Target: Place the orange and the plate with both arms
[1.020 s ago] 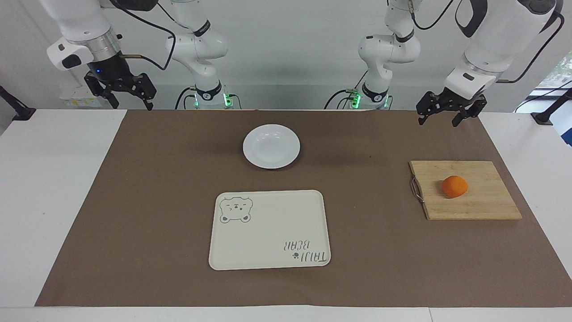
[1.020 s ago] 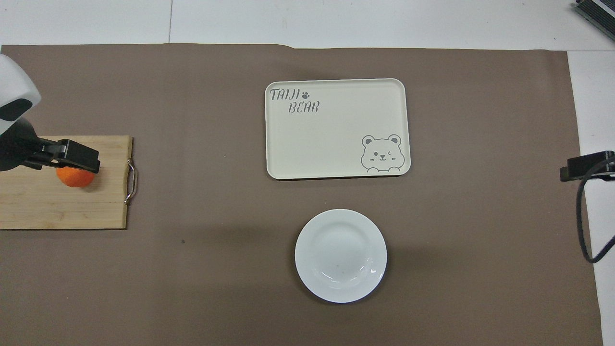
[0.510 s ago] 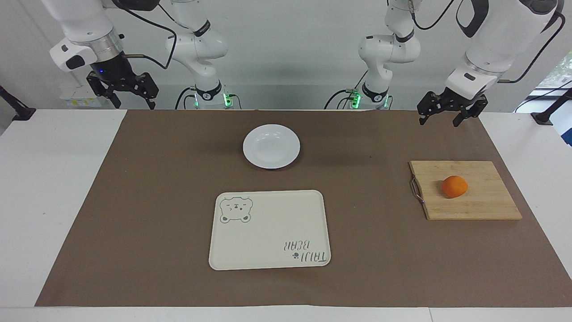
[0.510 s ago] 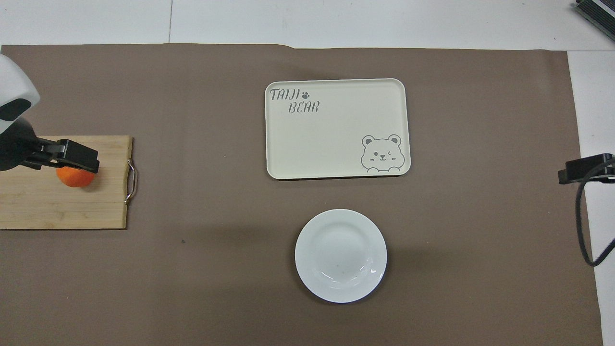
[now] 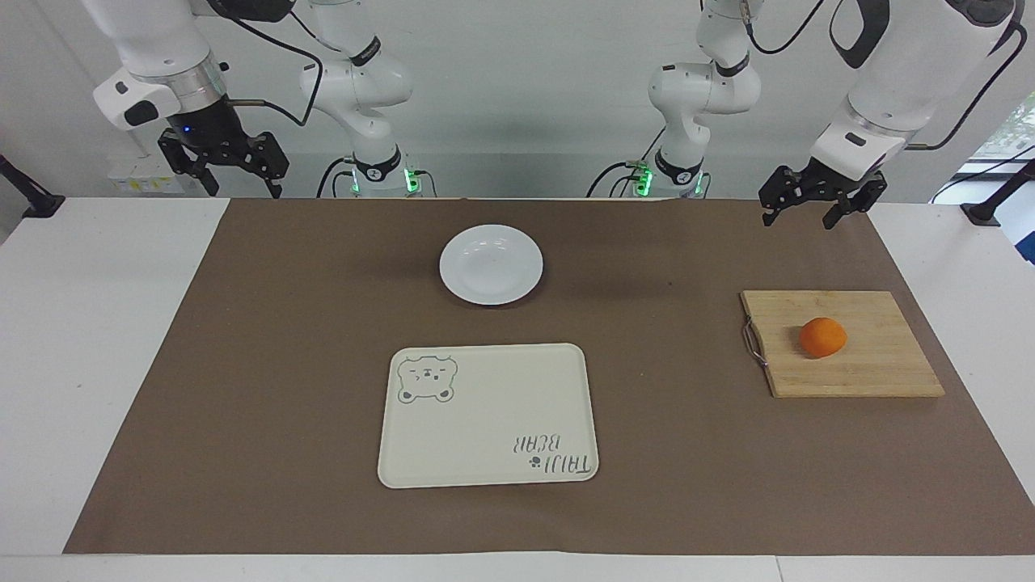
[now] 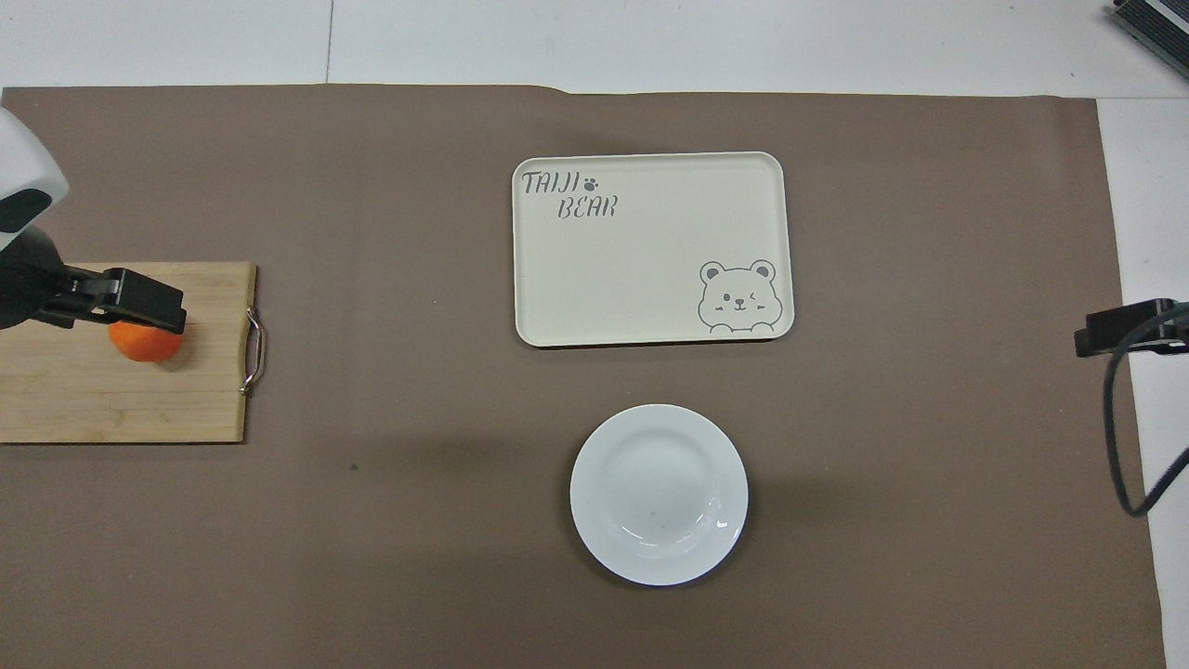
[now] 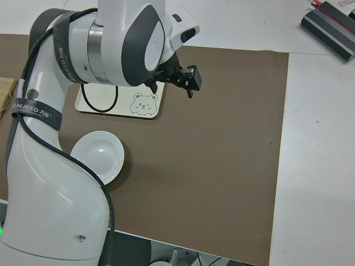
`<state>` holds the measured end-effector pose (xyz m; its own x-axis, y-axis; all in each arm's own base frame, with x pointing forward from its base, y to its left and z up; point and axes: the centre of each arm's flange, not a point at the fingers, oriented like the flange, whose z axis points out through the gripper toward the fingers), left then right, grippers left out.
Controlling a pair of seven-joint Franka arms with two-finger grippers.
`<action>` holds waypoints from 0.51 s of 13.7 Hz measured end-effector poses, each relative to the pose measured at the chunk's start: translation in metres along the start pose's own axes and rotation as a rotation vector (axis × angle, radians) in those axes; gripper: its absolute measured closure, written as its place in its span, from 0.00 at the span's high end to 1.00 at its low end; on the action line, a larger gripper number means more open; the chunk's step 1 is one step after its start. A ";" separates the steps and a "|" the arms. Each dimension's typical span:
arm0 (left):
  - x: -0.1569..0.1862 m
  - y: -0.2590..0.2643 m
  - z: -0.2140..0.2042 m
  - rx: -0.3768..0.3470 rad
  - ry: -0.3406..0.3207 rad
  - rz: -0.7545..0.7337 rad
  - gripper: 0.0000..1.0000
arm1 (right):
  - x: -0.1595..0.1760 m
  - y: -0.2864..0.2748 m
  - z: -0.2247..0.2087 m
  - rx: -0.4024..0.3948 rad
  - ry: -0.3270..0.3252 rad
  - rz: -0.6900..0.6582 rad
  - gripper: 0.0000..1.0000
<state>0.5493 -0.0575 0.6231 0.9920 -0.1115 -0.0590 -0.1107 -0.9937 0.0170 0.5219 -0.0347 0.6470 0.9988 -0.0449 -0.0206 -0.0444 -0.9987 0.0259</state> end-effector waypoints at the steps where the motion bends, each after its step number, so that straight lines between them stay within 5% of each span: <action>1: 0.000 -0.002 0.000 -0.003 0.000 -0.003 1.00 | 0.000 0.000 0.000 0.000 0.000 0.000 1.00; 7: 0.000 -0.002 0.000 -0.004 0.000 -0.004 1.00 | 0.000 0.000 0.000 0.000 0.000 -0.001 1.00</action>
<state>0.5495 -0.0554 0.6231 0.9925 -0.1071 -0.0589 -0.1061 -0.9941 0.0202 0.5219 -0.0347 0.6470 0.9988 -0.0443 -0.0206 -0.0438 -0.9987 0.0259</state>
